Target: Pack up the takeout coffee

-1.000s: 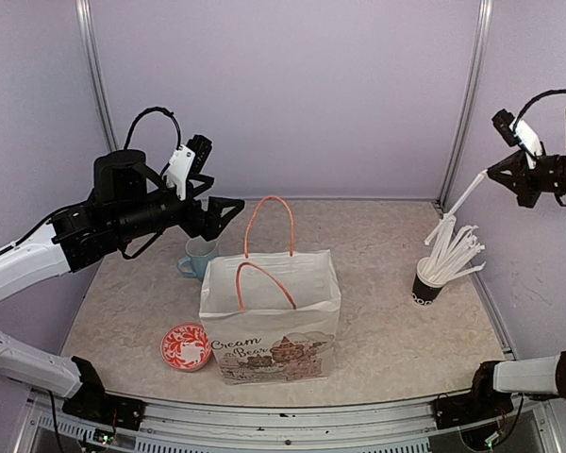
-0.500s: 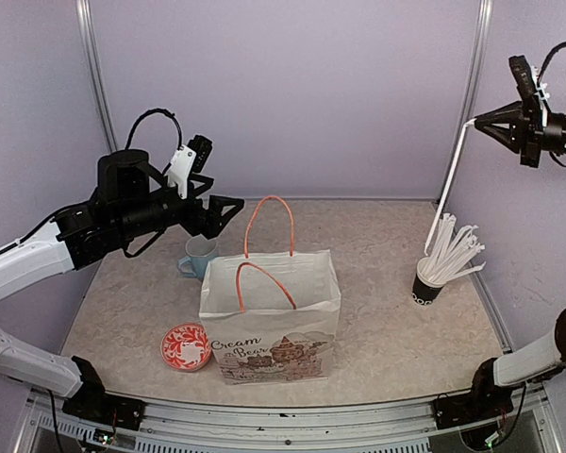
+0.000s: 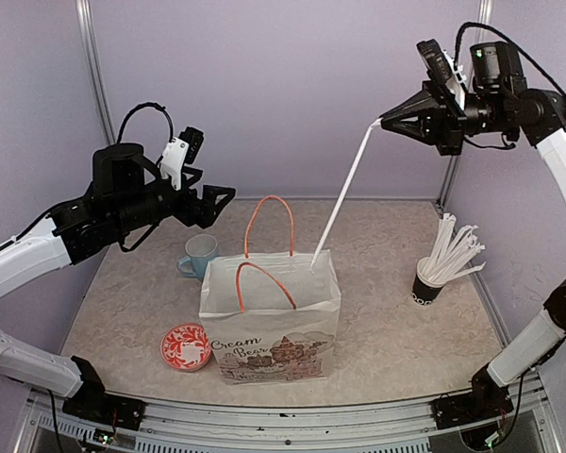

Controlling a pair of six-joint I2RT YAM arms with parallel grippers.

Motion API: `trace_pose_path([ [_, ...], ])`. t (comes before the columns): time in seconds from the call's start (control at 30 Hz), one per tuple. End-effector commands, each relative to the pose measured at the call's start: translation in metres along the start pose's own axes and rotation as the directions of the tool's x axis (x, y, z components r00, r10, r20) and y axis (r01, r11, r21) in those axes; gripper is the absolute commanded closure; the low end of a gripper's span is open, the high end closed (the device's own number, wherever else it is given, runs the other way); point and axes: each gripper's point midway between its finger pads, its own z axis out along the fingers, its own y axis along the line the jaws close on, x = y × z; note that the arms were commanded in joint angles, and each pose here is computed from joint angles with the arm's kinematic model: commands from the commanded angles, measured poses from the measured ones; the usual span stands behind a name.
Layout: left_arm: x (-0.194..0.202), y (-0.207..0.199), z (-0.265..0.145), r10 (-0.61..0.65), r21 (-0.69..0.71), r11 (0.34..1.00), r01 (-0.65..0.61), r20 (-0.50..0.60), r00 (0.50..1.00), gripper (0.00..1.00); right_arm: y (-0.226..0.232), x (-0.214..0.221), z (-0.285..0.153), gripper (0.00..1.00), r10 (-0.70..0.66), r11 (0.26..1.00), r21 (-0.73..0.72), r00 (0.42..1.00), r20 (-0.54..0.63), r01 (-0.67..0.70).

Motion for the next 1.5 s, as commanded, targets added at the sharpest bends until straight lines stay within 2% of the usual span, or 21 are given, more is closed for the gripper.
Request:
trace_pose_path([
  [0.0, -0.008, 0.014, -0.005, 0.01, -0.044, 0.999, -0.01, 0.01, 1.0, 0.08, 0.01, -0.013, 0.03, 1.0, -0.05, 0.997, -0.057, 0.999, 0.014, 0.05],
  [0.3, -0.002, 0.032, -0.01, 0.013, -0.093, 0.996, -0.013, 0.0, 1.0, 0.08, 0.04, 0.027, 0.12, 1.0, -0.067, 0.98, -0.194, 0.992, -0.11, 0.044],
  [0.5, 0.004, 0.033, -0.012, 0.011, -0.097, 0.995, -0.011, -0.001, 1.0, 0.08, 0.06, 0.066, 0.16, 1.0, -0.08, 0.968, -0.252, 0.971, -0.223, 0.022],
  [0.6, 0.005, 0.033, -0.013, 0.014, -0.098, 0.995, -0.014, -0.001, 1.0, 0.08, 0.06, 0.059, 0.16, 1.0, -0.106, 0.97, -0.237, 0.97, -0.219, 0.052],
  [0.77, 0.008, 0.035, -0.012, 0.017, -0.103, 0.995, -0.018, -0.005, 1.0, 0.08, 0.053, 0.026, 0.134, 1.0, -0.204, 0.973, -0.147, 0.963, -0.176, 0.179],
  [1.1, 0.009, 0.034, -0.004, 0.005, -0.087, 0.996, -0.006, -0.014, 1.0, 0.08, 0.066, -0.024, 0.098, 1.0, -0.287, 0.954, -0.114, 0.956, -0.063, 0.279],
  [1.3, 0.011, 0.034, 0.0, 0.003, -0.084, 0.996, -0.004, -0.021, 1.0, 0.08, 0.077, -0.04, 0.094, 1.0, -0.286, 0.945, -0.163, 0.958, 0.007, 0.283],
  [1.47, 0.013, 0.033, 0.002, -0.002, -0.077, 0.997, 0.0, -0.024, 1.0, 0.08, 0.076, -0.032, 0.108, 1.0, -0.259, 0.947, -0.195, 0.966, 0.004, 0.255],
])
